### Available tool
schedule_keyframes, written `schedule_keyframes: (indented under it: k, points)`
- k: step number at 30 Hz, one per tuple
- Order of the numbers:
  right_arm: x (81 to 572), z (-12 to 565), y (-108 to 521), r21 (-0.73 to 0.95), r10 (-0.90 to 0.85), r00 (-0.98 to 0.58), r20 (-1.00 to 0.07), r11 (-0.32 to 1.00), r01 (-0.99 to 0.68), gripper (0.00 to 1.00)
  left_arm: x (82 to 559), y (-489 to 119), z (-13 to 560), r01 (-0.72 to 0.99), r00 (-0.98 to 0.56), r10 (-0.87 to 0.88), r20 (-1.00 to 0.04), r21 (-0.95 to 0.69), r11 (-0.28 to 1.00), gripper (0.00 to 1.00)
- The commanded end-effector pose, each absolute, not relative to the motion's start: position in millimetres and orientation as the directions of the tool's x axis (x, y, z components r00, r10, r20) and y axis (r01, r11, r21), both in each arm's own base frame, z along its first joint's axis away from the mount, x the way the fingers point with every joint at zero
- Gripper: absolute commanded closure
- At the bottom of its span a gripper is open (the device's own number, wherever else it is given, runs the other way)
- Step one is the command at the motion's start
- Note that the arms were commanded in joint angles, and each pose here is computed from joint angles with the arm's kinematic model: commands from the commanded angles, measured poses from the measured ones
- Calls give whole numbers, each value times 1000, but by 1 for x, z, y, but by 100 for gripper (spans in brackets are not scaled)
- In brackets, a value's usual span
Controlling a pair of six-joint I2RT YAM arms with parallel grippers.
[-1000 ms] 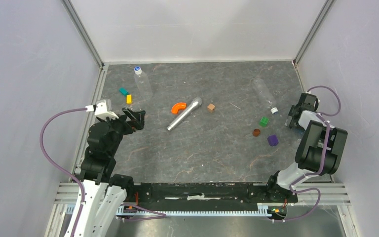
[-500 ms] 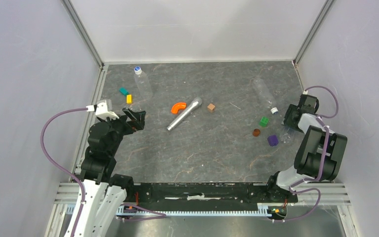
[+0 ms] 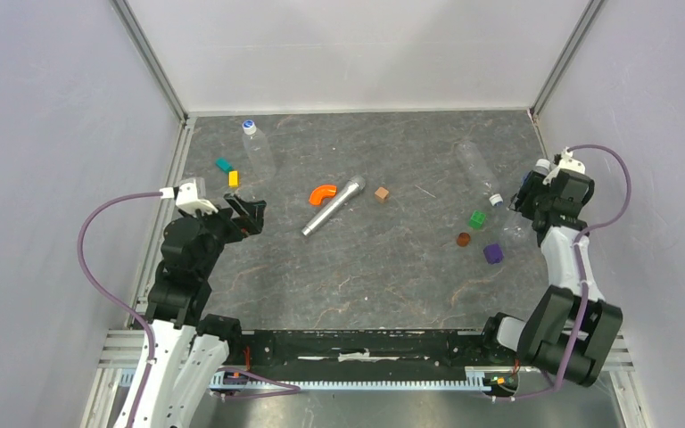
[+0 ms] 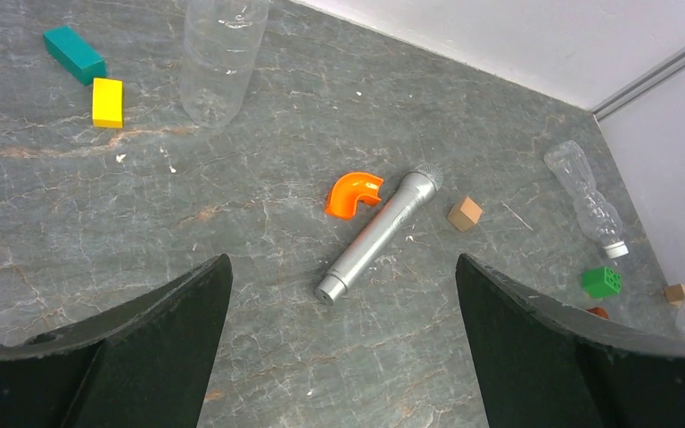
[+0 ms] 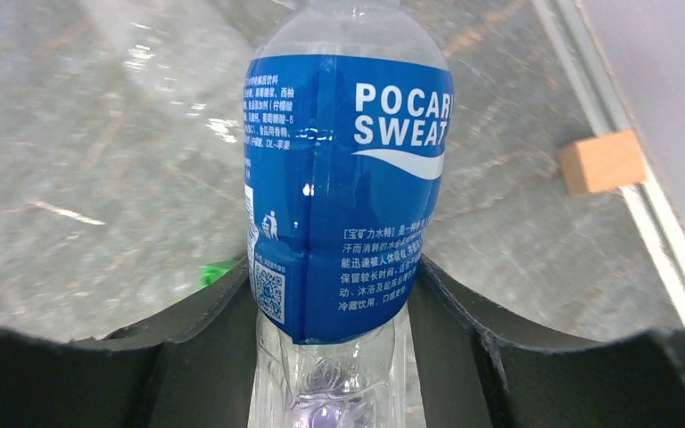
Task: Unscrew the bottle caps
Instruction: Pick up the plastic bottle from the corner of the board.
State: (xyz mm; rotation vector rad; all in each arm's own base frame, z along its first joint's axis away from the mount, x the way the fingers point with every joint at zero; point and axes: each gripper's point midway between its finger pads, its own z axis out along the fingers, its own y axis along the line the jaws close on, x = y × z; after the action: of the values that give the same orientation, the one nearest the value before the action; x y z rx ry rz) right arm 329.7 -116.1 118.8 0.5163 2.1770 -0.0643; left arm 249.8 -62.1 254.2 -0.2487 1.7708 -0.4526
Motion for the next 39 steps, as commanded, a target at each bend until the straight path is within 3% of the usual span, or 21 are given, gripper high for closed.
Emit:
schedule_keyframes:
  k: [1,6,11,14,18,23,32,39]
  points:
    - [345,156,-71,346,394,-407,-824,919,188,48,256,-65,263,94,-221,-414,-883,-442,892,0]
    - [343,177,-20,516,462,-381,-801,855,-50,47,259,-65,260,81,-236,-420,-877,-448,890,0]
    - [333,185,25,550,428,-418,-801,802,-232,47,262,-57,257,0,-224,-493,-841,-506,862,0]
    - [322,176,66,545,369,-466,-804,770,-332,47,257,-94,268,217,-275,-456,-846,-517,828,0]
    - [296,156,136,597,313,-557,-769,665,-449,47,249,-144,277,466,-346,-508,-789,-614,637,0]
    - [253,156,199,691,371,-589,-718,475,-544,47,233,-190,259,558,-487,-464,-740,-673,487,0]
    - [230,175,237,769,430,-639,-637,301,-564,47,200,-263,203,559,-609,-368,-703,-709,430,0]
    - [230,177,244,809,471,-661,-585,278,-518,46,183,-300,187,600,-647,-273,-712,-696,394,0]
